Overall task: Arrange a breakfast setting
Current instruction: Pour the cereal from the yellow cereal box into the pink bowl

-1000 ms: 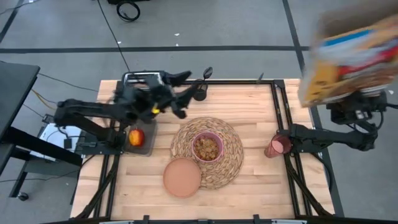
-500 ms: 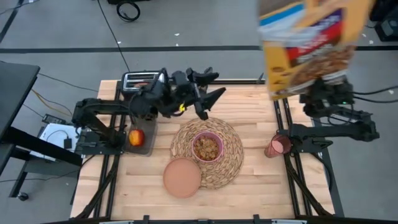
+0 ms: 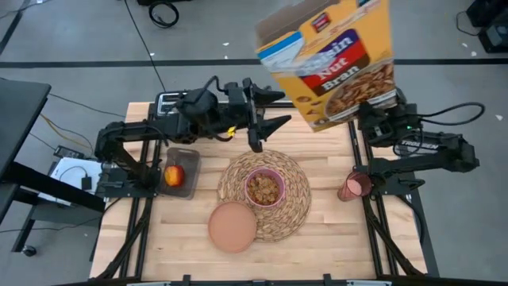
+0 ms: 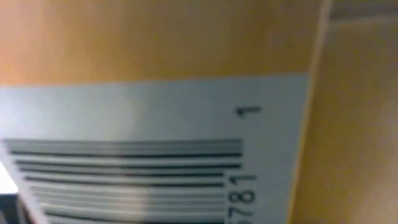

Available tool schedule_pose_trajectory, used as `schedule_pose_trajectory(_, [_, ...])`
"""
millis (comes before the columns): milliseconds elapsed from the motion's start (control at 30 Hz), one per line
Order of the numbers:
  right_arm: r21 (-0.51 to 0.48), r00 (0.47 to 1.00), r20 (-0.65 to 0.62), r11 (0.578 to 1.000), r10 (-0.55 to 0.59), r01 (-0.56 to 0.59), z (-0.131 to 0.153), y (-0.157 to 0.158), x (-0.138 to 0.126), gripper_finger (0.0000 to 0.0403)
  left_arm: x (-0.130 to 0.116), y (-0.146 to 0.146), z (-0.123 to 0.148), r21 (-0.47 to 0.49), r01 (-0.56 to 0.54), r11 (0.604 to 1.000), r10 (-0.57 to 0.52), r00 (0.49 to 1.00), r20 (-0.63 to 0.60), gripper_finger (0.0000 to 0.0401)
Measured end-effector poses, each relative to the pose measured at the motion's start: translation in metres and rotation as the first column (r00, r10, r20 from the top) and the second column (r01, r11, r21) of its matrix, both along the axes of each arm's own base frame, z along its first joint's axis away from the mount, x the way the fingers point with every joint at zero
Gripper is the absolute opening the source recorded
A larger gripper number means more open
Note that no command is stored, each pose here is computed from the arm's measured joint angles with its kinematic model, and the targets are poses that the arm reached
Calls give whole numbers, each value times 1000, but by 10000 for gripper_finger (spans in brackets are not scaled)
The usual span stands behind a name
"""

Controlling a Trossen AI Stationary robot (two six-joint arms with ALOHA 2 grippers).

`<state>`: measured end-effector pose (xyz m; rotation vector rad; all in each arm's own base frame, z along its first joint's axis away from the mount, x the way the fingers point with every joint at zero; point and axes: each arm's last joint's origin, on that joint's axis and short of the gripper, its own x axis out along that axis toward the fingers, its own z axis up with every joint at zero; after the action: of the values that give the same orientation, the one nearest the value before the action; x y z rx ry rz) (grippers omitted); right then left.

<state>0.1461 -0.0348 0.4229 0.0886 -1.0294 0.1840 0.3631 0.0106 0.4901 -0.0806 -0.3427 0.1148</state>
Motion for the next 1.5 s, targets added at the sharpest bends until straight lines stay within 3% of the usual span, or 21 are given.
schedule_pose_trajectory(300, [-1, 999, -48, 1000, 14, -14, -9, -5, 21, 247, 18, 0, -11, 1, 0, 1000, 0, 999, 51, 314])
schedule_pose_trajectory(700, [9, 995, -99, 1000, 13, -12, -21, -7, 45, 247, 15, 11, -6, -11, -22, 1000, 23, 995, 95, 310])
schedule_pose_trajectory(1067, [12, 989, -122, 996, -83, 85, -23, -7, 48, 298, 13, 14, -4, -16, -35, 999, 36, 994, 104, 235])
schedule_pose_trajectory(1333, [-32, 950, -293, 994, -110, 105, -26, -5, 44, 356, -15, 19, 17, 54, -75, 996, 68, 991, 119, 240])
schedule_pose_trajectory(1500, [-31, 869, -491, 998, -62, 54, -35, -2, 37, 366, -48, 16, 32, 110, -100, 989, 97, 995, 32, 237])
